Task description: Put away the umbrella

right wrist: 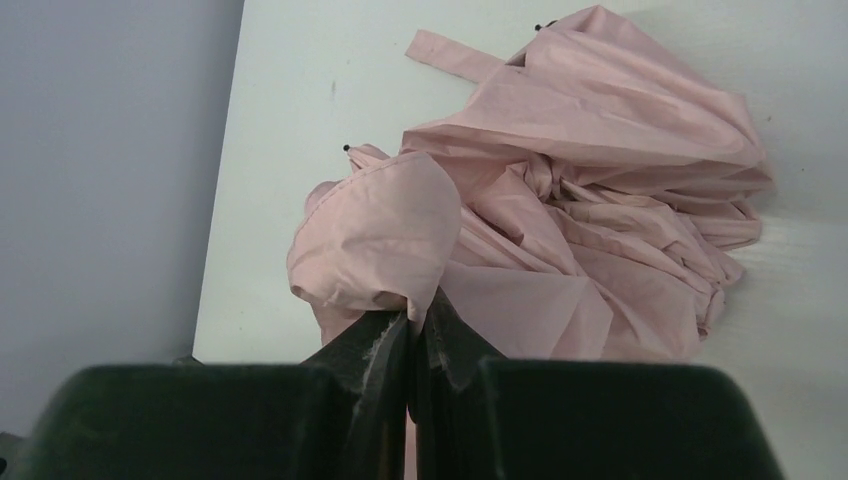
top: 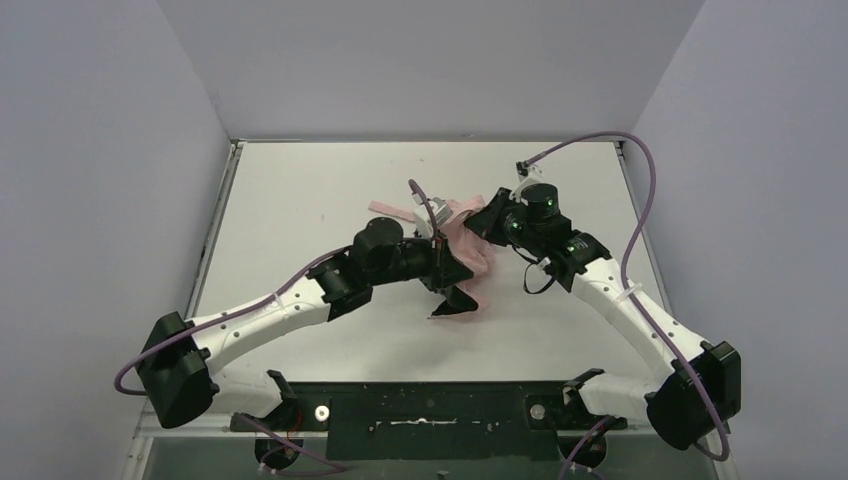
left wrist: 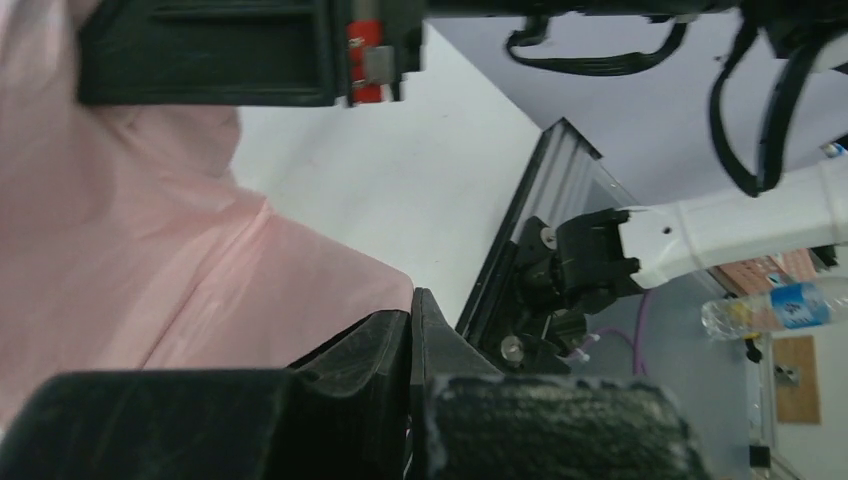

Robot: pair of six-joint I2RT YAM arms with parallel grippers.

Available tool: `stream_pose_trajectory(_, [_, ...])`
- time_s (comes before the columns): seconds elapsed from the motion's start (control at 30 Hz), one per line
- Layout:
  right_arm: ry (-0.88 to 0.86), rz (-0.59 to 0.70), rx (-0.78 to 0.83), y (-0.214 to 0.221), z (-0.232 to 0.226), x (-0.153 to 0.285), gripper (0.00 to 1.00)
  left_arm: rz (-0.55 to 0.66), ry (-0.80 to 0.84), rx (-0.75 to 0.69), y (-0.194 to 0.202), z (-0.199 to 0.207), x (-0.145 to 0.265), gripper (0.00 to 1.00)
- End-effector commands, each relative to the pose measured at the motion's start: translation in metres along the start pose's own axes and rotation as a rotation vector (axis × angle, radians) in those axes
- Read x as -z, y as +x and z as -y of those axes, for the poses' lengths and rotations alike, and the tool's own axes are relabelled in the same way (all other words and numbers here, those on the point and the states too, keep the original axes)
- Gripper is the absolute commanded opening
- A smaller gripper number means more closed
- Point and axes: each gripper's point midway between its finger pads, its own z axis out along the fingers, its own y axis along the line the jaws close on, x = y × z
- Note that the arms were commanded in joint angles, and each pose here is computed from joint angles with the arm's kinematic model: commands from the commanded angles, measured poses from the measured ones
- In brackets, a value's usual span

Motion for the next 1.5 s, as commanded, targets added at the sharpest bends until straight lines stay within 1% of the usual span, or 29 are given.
stream_pose_trajectory(0.0, [-0.041,0.113,-0.043,-0.025,-0.017,0.010,0.00,0.000,0.296,-0.063,-0.015,0.067,-0.005,0.00])
stream_pose_trajectory(0.1, [-0.033,0.117,-0.054,-0.025,-0.015,0.013,0.00,-0.060,0.297,-0.063,0.012,0.067,-0.011,0.00])
stream_pose_trajectory(0.2, [-0.012,0.126,-0.066,-0.024,-0.011,0.017,0.00,-0.076,0.191,-0.030,0.037,0.044,-0.011,0.00])
stream_pose_trajectory(0.33, [0.025,0.136,-0.087,-0.020,-0.002,0.024,0.00,-0.057,0.046,0.010,0.053,0.013,0.004,0.00])
stream_pose_trajectory(0.47, [0.076,0.154,-0.104,-0.011,0.005,0.032,0.00,-0.040,-0.081,-0.013,0.045,-0.016,0.028,0.00])
stream_pose_trajectory(0.6, [0.130,0.186,-0.124,0.002,0.007,0.041,0.00,-0.020,-0.164,-0.019,0.018,-0.049,0.055,0.00])
stream_pose_trajectory(0.7, [0.152,0.210,-0.144,0.013,0.005,0.046,0.00,-0.034,-0.231,-0.040,0.004,-0.070,0.071,0.00])
stream_pose_trajectory(0.8, [0.168,0.239,-0.180,0.016,0.006,0.048,0.00,-0.052,-0.272,-0.074,-0.007,-0.081,0.077,0.00])
stream_pose_trajectory(0.9, [0.172,0.269,-0.200,0.011,0.005,0.050,0.00,-0.092,-0.279,-0.078,-0.003,-0.085,0.075,0.00])
stream_pose_trajectory(0.93, [0.170,0.277,-0.200,0.009,0.004,0.050,0.00,-0.095,-0.267,-0.067,0.000,-0.083,0.074,0.02])
stream_pose_trajectory(1.0, [0.169,0.288,-0.194,0.005,0.002,0.050,0.00,-0.100,-0.258,-0.045,0.011,-0.080,0.073,0.22])
stream_pose_trajectory(1.07, [0.171,0.289,-0.182,0.002,-0.001,0.050,0.00,-0.089,-0.298,-0.031,0.022,-0.080,0.077,0.46])
stream_pose_trajectory(1.1, [0.172,0.286,-0.177,0.001,-0.001,0.049,0.00,-0.081,-0.314,-0.028,0.027,-0.077,0.080,0.61])
stream_pose_trajectory(1.13, [0.172,0.284,-0.172,0.001,-0.002,0.048,0.00,-0.072,-0.336,-0.021,0.033,-0.077,0.083,0.71])
stream_pose_trajectory(1.2, [0.173,0.278,-0.166,0.002,-0.002,0.047,0.00,-0.043,-0.380,0.001,0.044,-0.073,0.089,0.84])
stream_pose_trajectory(1.23, [0.172,0.276,-0.165,0.003,-0.002,0.046,0.00,-0.026,-0.443,0.012,0.051,-0.080,0.093,0.86])
stream_pose_trajectory(1.4, [0.169,0.263,-0.163,0.006,-0.002,0.043,0.00,0.034,-0.565,0.028,0.076,-0.080,0.093,0.89])
stream_pose_trajectory(1.47, [0.166,0.256,-0.162,0.008,-0.002,0.042,0.00,0.031,-0.611,0.013,0.083,-0.086,0.089,0.89])
